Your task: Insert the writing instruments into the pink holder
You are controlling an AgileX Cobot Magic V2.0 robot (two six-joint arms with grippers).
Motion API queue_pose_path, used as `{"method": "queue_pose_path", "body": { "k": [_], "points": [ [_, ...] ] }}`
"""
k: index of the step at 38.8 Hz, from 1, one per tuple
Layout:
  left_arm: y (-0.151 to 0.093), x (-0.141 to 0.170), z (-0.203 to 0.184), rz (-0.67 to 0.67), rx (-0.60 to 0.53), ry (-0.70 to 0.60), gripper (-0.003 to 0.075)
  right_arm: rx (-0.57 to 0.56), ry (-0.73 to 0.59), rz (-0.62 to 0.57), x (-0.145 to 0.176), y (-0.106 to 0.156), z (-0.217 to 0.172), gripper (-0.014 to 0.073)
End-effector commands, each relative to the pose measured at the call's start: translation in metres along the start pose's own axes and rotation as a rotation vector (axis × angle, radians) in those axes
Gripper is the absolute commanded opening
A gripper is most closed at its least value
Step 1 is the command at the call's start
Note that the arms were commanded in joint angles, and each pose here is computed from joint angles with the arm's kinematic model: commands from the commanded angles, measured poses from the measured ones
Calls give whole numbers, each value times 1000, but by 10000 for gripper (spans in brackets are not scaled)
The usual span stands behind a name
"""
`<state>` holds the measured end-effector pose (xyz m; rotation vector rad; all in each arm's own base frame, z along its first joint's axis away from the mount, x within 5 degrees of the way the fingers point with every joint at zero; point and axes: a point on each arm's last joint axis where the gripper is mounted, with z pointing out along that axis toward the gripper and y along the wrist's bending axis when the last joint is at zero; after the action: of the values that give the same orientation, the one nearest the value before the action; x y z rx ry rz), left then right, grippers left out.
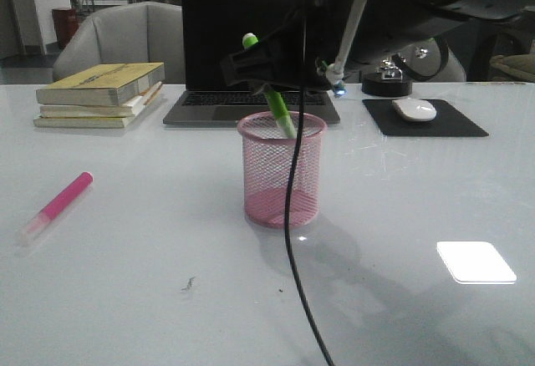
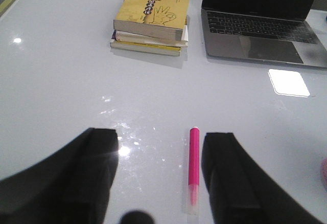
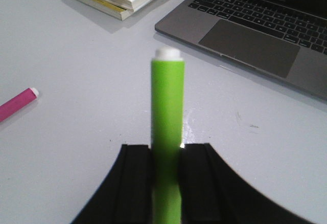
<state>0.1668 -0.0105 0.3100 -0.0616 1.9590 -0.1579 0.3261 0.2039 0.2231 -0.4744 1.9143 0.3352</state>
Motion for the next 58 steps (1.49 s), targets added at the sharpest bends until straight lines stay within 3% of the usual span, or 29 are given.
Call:
{"method": "queue_pose_path", "body": {
  "k": [1,4,9,11,23,30,40,49,58],
  "points": [
    [-2,-19,-5,-13,4,-109,424,9,-123,18,-29,-1,-12,93],
    [-2,-19,-5,-13,4,-109,424,1,-86,18,-25,0,-12,201],
    [-2,-19,-5,-13,4,-109,424,-6,-44,31,-23,0,-12,472],
    [-2,-18,-5,-13,4,-107,424,-8,-45,31,-24,1,-14,494],
    [-2,-18,-5,-9,3,-107,424,1,-128,35,-65,-13,-61,465],
    [-2,-18,-5,-9,3,-107,424,53,-71,66,-78,-44,-98,465],
    [-2,-19,-5,-9,3,-111,424,263,-32,36,-91,-105,-172,465],
    [-1,-19,-5,-7,3,-117,424,400,5,81,-77,-128,-220,465],
    [-1,-19,-5,-5,3,-112,424,484,133,165,-19,-126,-252,465]
  ]
}}
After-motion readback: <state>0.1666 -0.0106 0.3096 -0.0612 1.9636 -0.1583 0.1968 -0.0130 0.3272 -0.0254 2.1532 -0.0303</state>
